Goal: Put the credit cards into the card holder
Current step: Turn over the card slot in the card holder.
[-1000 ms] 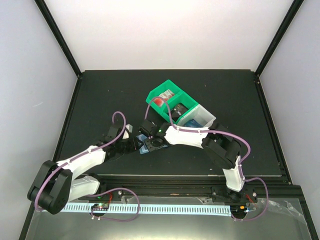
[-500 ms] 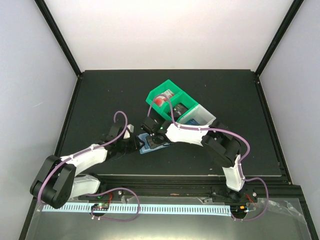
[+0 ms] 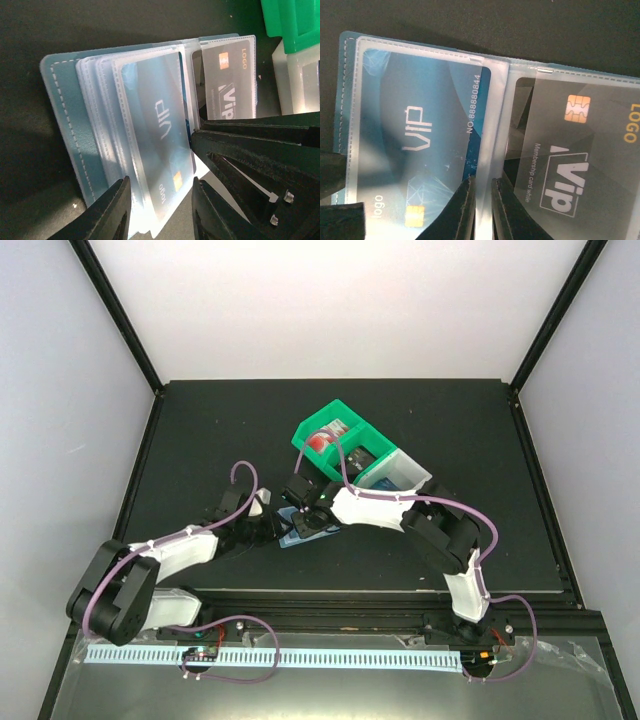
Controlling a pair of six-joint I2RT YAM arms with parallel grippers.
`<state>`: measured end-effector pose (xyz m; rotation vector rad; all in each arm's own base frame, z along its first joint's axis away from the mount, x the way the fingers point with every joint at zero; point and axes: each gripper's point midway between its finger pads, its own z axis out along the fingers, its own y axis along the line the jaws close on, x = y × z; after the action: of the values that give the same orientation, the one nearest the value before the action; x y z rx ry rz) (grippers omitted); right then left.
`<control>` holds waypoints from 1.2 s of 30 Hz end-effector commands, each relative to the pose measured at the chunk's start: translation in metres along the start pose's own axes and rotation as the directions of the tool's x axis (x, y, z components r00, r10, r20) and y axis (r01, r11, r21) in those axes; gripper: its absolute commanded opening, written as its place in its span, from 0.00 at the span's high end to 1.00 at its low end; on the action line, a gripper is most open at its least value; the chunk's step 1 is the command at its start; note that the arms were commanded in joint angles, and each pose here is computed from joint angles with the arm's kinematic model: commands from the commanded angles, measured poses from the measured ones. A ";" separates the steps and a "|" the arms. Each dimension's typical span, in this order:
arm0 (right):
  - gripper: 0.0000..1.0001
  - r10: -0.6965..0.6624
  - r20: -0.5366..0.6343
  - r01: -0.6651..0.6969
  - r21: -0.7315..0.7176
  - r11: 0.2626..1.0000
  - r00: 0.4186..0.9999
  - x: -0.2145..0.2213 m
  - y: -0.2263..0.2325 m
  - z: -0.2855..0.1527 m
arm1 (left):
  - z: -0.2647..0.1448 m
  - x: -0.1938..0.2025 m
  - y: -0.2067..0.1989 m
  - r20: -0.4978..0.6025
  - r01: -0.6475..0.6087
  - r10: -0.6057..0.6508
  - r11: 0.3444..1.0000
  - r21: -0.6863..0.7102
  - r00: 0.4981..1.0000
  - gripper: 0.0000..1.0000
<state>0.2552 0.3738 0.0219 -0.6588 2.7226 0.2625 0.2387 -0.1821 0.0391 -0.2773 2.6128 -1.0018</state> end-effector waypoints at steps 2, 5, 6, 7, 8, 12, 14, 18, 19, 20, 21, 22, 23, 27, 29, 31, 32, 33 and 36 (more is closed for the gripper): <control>0.86 0.007 -0.044 -0.006 0.009 1.000 0.999 0.011 -0.004 0.015 | 0.005 -0.010 -0.015 0.003 -0.003 0.003 0.998 0.062 1.000 0.66; 0.86 0.009 -0.045 -0.009 0.006 1.000 0.999 0.012 -0.004 0.015 | 0.006 -0.011 -0.018 0.002 -0.006 0.006 0.997 0.076 1.000 0.67; 0.86 0.010 -0.046 -0.010 0.006 1.000 0.999 0.013 -0.004 0.015 | 0.006 -0.011 -0.019 0.000 -0.007 0.008 0.997 0.081 1.000 0.69; 0.86 0.009 -0.046 -0.009 0.005 1.000 0.999 0.013 -0.004 0.016 | 0.006 -0.010 -0.020 -0.006 -0.008 0.009 0.996 0.085 1.000 0.69; 0.87 0.010 -0.046 -0.009 0.006 1.000 0.999 0.013 -0.004 0.015 | 0.006 -0.010 -0.021 -0.008 -0.010 0.011 0.996 0.088 1.000 0.70; 0.87 0.011 -0.046 -0.011 0.007 1.000 0.999 0.013 -0.005 0.015 | 0.006 -0.010 -0.023 -0.013 -0.014 0.015 0.995 0.095 1.000 0.72; 0.87 0.011 -0.045 -0.011 0.005 1.000 0.999 0.014 -0.005 0.015 | 0.005 -0.010 -0.024 -0.016 -0.016 0.018 0.995 0.101 1.000 0.73; 0.87 0.014 -0.045 -0.014 -0.003 1.000 0.999 0.013 -0.004 0.015 | 0.007 -0.010 -0.027 -0.023 -0.020 0.023 0.993 0.119 0.999 0.74; 0.87 0.013 -0.043 -0.014 -0.008 1.000 0.999 0.013 -0.003 0.015 | 0.008 -0.009 -0.028 -0.028 -0.019 0.022 0.992 0.122 0.999 0.74; 0.87 0.013 -0.040 -0.013 -0.014 1.000 0.999 0.012 -0.002 0.014 | 0.009 -0.009 -0.028 -0.034 -0.016 0.021 0.992 0.123 0.999 0.75; 0.87 0.014 -0.034 -0.015 -0.022 1.000 0.999 0.011 -0.001 0.012 | 0.010 -0.009 -0.027 -0.039 -0.014 0.019 0.992 0.122 0.999 0.77; 0.87 0.016 -0.025 -0.016 -0.030 0.999 1.000 0.009 0.000 0.010 | 0.012 -0.009 -0.026 -0.042 -0.010 0.015 0.993 0.116 0.999 0.80; 0.86 0.017 -0.016 -0.018 -0.036 0.999 1.000 0.007 0.001 0.006 | 0.013 -0.009 -0.025 -0.046 -0.005 0.010 0.994 0.109 0.999 0.83; 0.82 0.029 0.061 -0.028 -0.025 0.999 0.998 -0.012 -0.003 -0.021 | 0.015 -0.012 -0.017 -0.044 -0.010 0.012 0.998 0.056 0.999 0.98; 0.76 0.043 0.108 -0.042 -0.007 0.999 0.993 -0.020 -0.010 -0.038 | 0.014 -0.011 -0.014 -0.049 -0.021 0.022 0.999 0.028 0.999 0.99; 0.70 0.062 0.142 -0.064 0.008 0.998 0.988 -0.025 -0.019 -0.052 | 0.010 -0.010 -0.010 -0.056 -0.039 0.039 0.999 -0.002 0.998 0.98; 0.67 0.068 0.154 -0.070 0.013 0.997 0.986 -0.026 -0.023 -0.058 | 0.008 -0.008 -0.007 -0.065 -0.050 0.049 0.998 -0.023 0.997 0.98; 0.66 0.076 0.172 -0.079 0.007 0.997 0.982 -0.028 -0.025 -0.067 | 0.005 -0.004 -0.003 -0.077 -0.057 0.053 0.997 -0.047 0.996 0.98; 0.64 0.099 0.206 -0.099 -0.006 0.995 0.974 -0.027 -0.032 -0.082 | -0.003 0.005 0.012 -0.107 -0.074 0.062 0.990 -0.117 0.992 0.98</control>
<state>0.2634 0.3524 0.0760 -0.5517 2.6275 0.3263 0.2462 -0.1944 0.0399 -0.1988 2.6652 -1.0274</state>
